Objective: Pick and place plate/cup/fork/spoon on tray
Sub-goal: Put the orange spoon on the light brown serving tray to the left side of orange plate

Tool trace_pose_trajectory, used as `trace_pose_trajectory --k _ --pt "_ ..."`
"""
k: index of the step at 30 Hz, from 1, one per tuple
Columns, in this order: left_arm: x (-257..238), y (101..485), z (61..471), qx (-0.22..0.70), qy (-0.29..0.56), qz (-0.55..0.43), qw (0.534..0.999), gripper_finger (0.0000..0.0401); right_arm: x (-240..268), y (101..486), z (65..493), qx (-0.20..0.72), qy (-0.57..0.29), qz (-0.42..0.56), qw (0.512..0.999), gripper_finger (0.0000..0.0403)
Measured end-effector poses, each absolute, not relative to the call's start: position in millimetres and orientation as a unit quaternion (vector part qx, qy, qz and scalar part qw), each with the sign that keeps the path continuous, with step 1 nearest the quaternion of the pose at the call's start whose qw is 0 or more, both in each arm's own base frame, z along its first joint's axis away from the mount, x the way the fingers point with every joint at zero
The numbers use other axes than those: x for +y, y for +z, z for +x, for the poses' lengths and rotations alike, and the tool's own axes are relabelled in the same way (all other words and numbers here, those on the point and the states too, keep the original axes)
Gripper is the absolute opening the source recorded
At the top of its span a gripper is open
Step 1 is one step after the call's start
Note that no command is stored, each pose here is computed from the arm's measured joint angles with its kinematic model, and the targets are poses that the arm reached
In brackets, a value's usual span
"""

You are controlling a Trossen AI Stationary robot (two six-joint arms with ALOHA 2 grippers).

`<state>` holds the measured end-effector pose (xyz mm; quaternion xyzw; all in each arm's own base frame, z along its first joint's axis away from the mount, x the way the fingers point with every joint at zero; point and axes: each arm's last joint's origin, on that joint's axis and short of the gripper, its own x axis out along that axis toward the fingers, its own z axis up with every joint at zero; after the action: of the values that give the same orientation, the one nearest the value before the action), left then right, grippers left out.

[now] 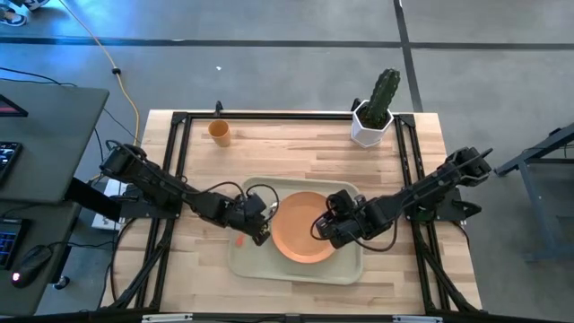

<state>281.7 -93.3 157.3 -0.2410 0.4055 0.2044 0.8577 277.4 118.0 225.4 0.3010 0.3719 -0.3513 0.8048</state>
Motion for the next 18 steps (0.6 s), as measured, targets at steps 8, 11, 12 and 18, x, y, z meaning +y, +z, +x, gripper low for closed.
trace_pose_trajectory --k 8,11,12,18 --pt "-94 133 285 0.443 0.211 -0.189 0.851 0.0083 119 225 277 0.38 -0.344 0.308 0.802 0.0178" --pt "-95 128 285 0.452 0.208 -0.196 0.845 0.0083 120 225 277 0.382 -0.342 0.309 0.801 0.0178" --pt "-95 127 285 0.456 0.207 -0.198 0.843 0.0083 120 225 277 0.382 -0.342 0.308 0.801 0.0178" --pt "-96 120 288 0.458 0.206 -0.198 0.842 0.0075 120 225 277 0.388 -0.34 0.309 0.799 0.0178"
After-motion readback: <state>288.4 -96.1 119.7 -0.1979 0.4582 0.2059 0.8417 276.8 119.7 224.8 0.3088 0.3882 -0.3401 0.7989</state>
